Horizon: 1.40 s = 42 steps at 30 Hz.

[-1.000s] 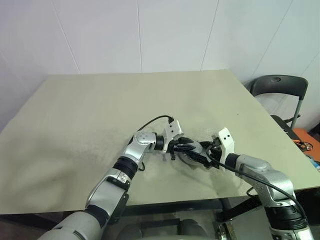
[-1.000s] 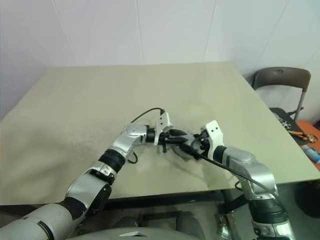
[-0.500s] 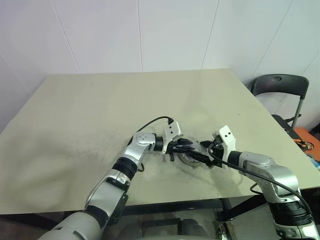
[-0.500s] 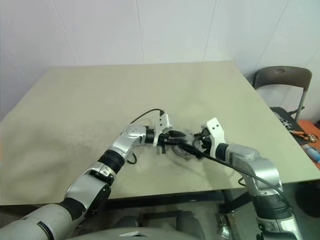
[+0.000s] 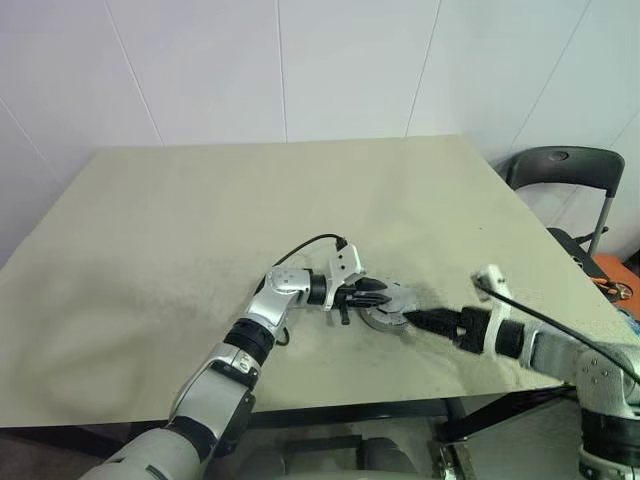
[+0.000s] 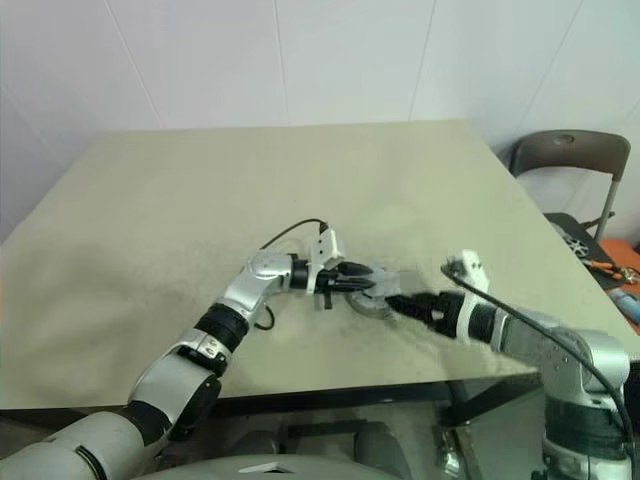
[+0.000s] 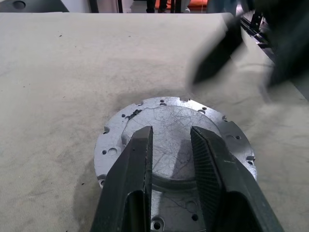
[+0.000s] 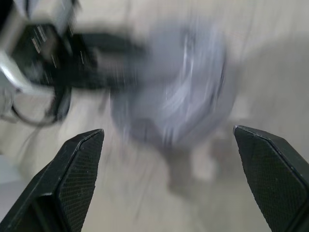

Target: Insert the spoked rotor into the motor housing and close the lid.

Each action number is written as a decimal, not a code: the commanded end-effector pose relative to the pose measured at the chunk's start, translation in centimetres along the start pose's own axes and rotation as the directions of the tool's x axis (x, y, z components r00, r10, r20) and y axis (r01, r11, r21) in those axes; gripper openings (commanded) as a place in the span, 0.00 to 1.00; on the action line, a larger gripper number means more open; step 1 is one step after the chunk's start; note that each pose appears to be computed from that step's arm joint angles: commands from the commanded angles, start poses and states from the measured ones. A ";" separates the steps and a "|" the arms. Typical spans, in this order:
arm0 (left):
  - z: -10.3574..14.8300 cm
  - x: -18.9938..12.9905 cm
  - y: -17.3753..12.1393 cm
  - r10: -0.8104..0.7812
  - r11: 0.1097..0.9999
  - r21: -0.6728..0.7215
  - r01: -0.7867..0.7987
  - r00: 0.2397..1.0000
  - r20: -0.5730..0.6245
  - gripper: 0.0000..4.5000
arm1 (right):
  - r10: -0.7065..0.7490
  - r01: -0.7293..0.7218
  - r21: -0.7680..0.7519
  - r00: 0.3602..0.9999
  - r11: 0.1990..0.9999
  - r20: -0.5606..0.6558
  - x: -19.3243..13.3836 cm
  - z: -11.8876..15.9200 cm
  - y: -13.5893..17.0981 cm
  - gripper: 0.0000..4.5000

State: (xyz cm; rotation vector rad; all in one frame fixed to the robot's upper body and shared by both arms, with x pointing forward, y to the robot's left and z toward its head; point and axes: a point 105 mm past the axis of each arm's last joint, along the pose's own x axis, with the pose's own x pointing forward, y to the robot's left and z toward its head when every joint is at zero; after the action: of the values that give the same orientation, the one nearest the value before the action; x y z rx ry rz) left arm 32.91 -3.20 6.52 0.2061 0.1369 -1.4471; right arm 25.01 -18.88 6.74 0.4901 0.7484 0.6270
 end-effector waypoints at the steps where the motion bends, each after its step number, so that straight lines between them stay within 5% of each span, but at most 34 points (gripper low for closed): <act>1: -2.7 0.2 -1.2 -0.036 0.998 -0.055 0.031 0.996 -0.083 0.29 | 0.005 -0.008 0.049 0.999 0.999 0.050 -0.4 0.4 0.4 1.00; 15: -5.2 -0.3 -1.6 -0.014 0.998 -0.064 0.007 0.994 -0.108 0.29 | -0.127 -0.016 0.465 0.953 0.885 0.275 1.2 2.0 -3.3 1.00; 30: 0.2 -4.4 2.2 0.012 0.996 -0.092 -0.015 0.999 -0.032 0.29 | 0.015 -0.092 0.422 0.983 0.902 0.181 3.2 2.0 0.1 1.00; 42: 0.8 -4.0 2.3 0.030 0.995 -0.097 -0.033 0.999 -0.026 0.29 | 0.105 -0.164 0.443 0.982 0.881 0.156 6.1 1.3 3.0 1.00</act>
State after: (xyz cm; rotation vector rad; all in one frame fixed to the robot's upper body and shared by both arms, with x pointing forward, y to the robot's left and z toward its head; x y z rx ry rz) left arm 34.66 1.28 6.92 0.1367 0.2770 -1.3873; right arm 28.83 -15.18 6.20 1.0196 0.7030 0.4489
